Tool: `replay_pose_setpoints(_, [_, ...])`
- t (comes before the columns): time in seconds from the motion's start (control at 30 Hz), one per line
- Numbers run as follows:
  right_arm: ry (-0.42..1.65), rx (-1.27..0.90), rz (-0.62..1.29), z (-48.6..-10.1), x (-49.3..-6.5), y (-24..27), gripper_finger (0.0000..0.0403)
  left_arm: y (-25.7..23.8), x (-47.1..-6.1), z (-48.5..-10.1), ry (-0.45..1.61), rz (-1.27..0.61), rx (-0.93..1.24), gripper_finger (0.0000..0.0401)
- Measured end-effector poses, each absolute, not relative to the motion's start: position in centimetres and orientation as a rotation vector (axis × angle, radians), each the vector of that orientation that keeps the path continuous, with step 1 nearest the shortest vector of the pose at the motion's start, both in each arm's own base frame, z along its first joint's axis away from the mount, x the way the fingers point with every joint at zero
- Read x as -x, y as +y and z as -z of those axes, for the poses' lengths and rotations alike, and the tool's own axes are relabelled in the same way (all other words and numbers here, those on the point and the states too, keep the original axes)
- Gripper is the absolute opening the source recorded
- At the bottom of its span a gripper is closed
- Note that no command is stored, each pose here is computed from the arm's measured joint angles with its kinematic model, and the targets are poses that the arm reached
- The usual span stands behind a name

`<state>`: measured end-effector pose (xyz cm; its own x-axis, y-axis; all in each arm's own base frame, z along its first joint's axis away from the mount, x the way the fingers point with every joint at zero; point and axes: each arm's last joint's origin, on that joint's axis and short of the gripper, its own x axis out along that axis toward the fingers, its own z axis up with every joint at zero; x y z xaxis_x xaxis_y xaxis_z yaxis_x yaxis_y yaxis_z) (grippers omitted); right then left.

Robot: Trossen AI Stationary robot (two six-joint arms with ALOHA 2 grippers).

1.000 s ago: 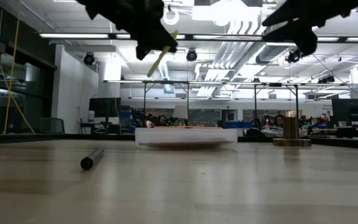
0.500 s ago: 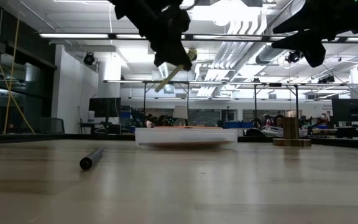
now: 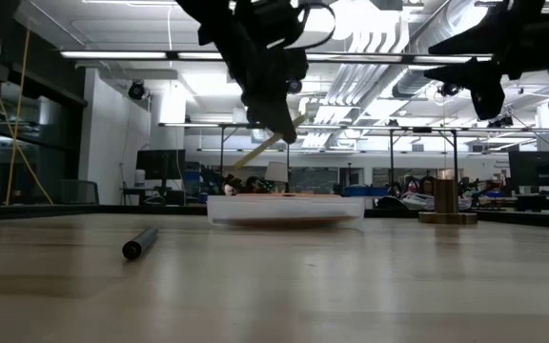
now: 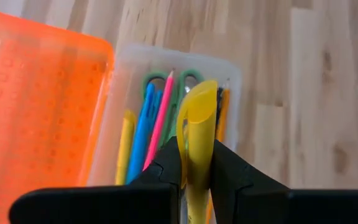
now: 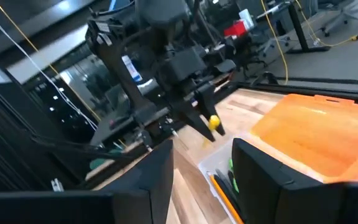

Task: Pick & place school supplies into a supply box
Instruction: Put the yellow pen into the orange supply box

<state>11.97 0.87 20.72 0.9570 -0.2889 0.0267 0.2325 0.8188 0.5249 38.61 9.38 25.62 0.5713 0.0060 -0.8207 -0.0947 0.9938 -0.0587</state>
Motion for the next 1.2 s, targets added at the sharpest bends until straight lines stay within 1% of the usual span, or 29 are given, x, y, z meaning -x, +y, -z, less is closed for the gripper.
replay_pose_setpoints(0.13, [-0.143,-0.564,0.268,-19.6,-11.9,0.8,0.0140,9.6,-39.4,-24.9,1.014,-0.055,0.076,0.0076])
replay_pose_setpoints(0.23, [-0.164,-0.574,0.262,-19.2,-11.8,0.8,0.0140,9.8,-40.0,-24.7,1.016,-0.039,0.045,0.0076])
replay_pose_setpoints(0.63, [-0.157,-0.541,0.265,-19.1,-11.8,0.8,0.0140,10.3,-41.9,-23.5,1.119,-0.021,0.005,0.0076])
replay_pose_setpoints(1.2, [-0.160,-0.514,0.297,-19.1,-11.8,0.8,0.0140,10.4,-41.8,-23.3,1.140,-0.028,-0.028,0.0076])
